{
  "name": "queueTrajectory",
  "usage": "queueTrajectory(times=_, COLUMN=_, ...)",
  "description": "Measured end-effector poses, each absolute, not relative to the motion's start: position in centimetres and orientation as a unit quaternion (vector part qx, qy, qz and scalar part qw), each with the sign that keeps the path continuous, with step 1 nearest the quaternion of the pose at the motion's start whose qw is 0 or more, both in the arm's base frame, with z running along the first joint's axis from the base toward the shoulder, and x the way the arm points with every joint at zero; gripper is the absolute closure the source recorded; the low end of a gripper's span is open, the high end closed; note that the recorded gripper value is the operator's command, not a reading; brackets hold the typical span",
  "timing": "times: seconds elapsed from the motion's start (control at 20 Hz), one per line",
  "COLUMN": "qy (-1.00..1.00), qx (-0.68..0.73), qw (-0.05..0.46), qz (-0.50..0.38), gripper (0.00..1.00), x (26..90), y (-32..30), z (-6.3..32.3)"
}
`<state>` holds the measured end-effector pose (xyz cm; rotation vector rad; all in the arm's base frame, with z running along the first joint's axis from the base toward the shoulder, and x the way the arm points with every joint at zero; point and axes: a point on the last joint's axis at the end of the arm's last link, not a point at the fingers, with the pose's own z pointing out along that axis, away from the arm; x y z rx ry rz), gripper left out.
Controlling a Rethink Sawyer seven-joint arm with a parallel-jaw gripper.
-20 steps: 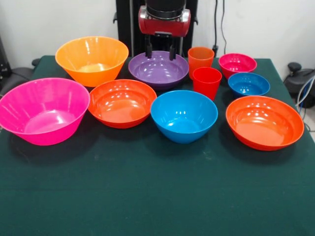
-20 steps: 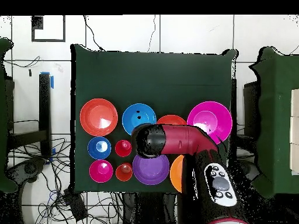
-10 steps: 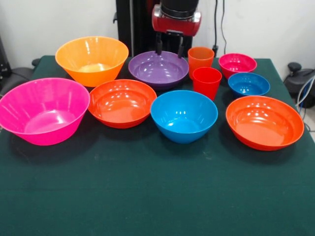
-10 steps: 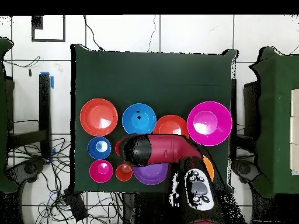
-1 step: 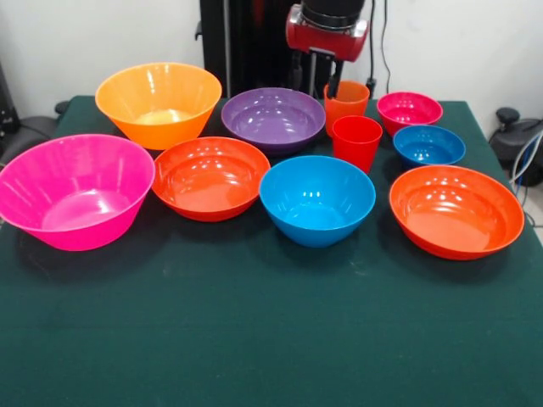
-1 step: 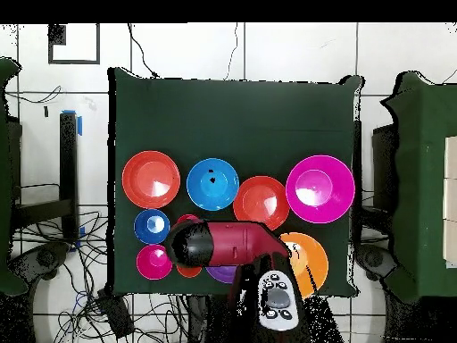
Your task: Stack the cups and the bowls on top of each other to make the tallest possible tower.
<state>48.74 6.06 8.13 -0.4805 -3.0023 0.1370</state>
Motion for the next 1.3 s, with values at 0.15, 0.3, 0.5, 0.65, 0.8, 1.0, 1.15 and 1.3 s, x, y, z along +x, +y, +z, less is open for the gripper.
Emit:
queueTrajectory(times=0.15, qy=-0.981, qx=-0.182, qw=0.051, qz=0.048, gripper=0.00, x=47.9, y=6.6, z=7.6)
queueTrajectory(times=0.3, qy=-0.975, qx=-0.209, qw=0.062, qz=0.053, gripper=0.00, x=46.8, y=6.4, z=6.9)
queueTrajectory(times=0.5, qy=-0.970, qx=-0.225, qw=0.072, qz=0.057, gripper=0.00, x=46.1, y=6.1, z=6.5)
queueTrajectory(times=0.65, qy=-0.969, qx=-0.229, qw=0.076, qz=0.058, gripper=0.00, x=45.7, y=6.0, z=6.1)
queueTrajectory(times=0.8, qy=-0.968, qx=-0.232, qw=0.080, qz=0.058, gripper=0.00, x=45.5, y=6.0, z=5.8)
queueTrajectory(times=1.0, qy=-0.965, qx=-0.242, qw=0.081, qz=0.056, gripper=0.00, x=45.7, y=6.0, z=5.8)
queueTrajectory(times=1.15, qy=-0.962, qx=-0.255, qw=0.082, qz=0.057, gripper=0.00, x=45.9, y=5.9, z=5.9)
queueTrajectory(times=1.3, qy=-0.958, qx=-0.266, qw=0.082, qz=0.069, gripper=0.00, x=45.4, y=6.1, z=6.0)
